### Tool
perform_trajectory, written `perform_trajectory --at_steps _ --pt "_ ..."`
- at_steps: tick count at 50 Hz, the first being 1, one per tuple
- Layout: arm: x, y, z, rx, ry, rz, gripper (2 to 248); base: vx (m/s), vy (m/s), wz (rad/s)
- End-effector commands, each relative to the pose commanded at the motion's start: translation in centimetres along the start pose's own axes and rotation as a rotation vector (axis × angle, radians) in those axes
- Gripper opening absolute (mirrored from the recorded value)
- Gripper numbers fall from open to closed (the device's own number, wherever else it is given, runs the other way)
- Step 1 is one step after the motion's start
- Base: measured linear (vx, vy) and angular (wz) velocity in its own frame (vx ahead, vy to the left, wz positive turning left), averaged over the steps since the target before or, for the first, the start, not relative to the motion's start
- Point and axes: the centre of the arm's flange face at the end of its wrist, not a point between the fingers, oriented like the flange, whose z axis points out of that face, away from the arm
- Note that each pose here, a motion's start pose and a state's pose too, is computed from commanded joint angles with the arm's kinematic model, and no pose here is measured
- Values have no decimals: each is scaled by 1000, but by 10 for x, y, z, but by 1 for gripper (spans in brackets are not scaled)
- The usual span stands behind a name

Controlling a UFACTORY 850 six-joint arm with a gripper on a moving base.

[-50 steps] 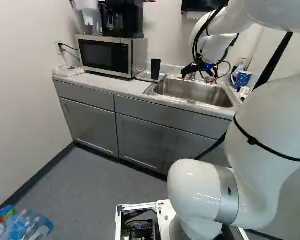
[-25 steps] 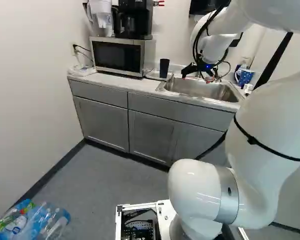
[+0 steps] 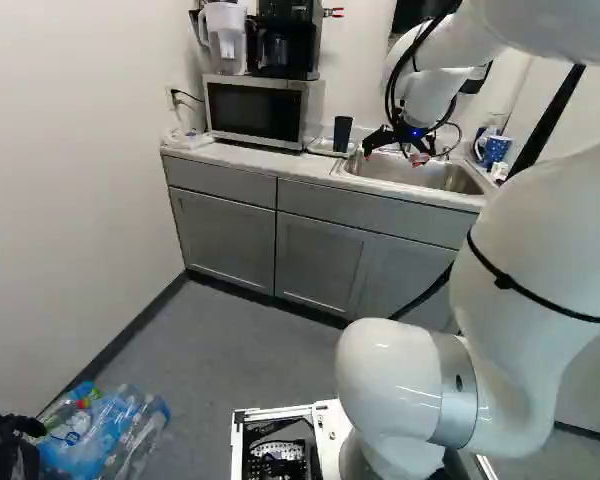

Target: Rinse the cup and place it in the tray

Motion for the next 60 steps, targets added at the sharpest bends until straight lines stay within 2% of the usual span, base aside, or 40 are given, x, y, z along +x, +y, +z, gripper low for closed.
perform_trajectory --at_steps 12,43,60 --pt "0 0 0 0 0 0 247 -95 117 -93" --pt "0 0 0 0 0 0 247 -86 32 -436" --pt "0 0 0 0 0 0 247 -9 4 -32"
